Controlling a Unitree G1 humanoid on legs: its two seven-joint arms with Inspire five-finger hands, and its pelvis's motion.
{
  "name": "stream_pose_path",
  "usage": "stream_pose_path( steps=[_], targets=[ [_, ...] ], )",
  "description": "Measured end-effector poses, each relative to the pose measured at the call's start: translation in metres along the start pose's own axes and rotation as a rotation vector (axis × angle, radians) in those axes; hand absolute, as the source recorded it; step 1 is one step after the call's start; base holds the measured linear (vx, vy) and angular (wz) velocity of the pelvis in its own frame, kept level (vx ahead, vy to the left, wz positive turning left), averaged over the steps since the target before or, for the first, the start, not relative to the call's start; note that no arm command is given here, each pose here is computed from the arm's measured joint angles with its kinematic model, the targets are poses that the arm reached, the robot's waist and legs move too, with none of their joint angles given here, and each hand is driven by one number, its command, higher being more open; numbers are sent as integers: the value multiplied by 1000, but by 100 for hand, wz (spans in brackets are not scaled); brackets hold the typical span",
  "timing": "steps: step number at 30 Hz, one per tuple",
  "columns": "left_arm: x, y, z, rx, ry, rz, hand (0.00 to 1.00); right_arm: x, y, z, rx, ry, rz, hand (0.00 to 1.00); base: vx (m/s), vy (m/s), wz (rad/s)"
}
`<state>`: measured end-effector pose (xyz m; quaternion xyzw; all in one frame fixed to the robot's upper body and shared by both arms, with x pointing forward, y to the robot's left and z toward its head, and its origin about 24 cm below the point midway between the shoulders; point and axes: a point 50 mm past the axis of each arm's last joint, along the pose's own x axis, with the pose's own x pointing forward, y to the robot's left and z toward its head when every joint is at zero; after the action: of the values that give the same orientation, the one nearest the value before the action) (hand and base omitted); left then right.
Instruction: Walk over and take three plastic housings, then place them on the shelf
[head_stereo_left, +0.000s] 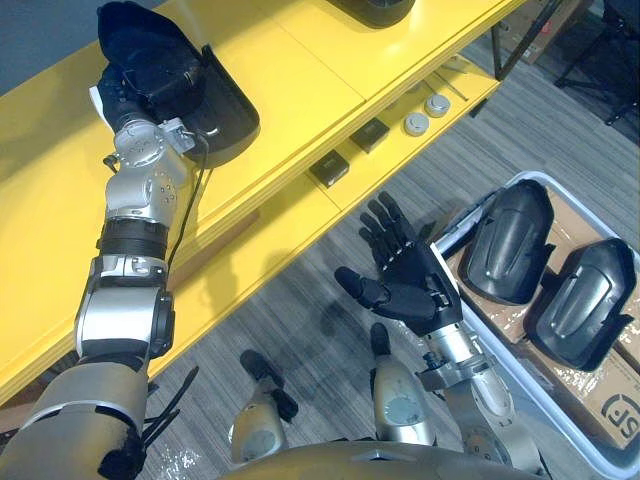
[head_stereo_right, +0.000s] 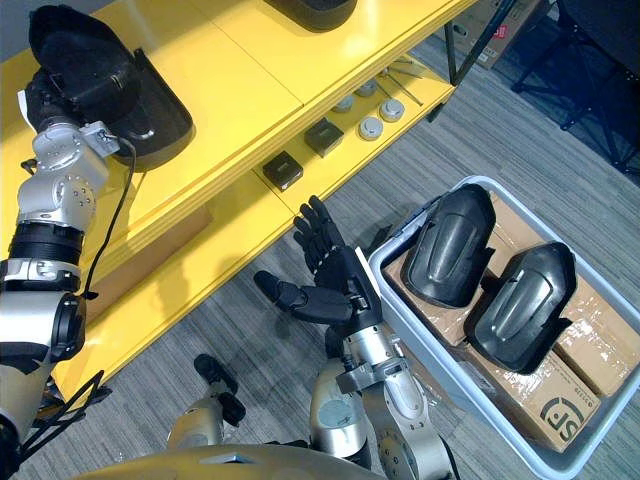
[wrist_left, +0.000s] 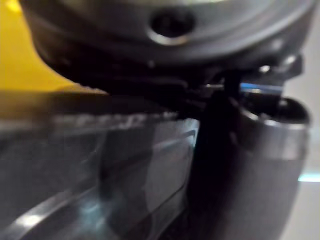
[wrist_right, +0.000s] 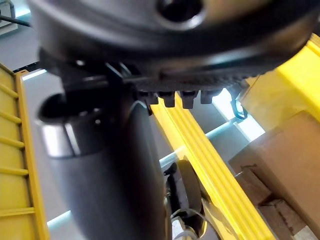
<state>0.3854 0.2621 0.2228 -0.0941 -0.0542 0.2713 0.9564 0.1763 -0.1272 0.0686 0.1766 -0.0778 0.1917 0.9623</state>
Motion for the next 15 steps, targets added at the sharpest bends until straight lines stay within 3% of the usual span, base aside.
stream_pose_path(
  steps=[4,15],
  targets=[
    [3,11,-8,-73,98,-45,100,2,5,4,3,-13,25,100,0,0,0],
    [1,59,-62,-58,301,81,100,3,8,9,-6,-10,51,100,0,-1,0]
  ],
)
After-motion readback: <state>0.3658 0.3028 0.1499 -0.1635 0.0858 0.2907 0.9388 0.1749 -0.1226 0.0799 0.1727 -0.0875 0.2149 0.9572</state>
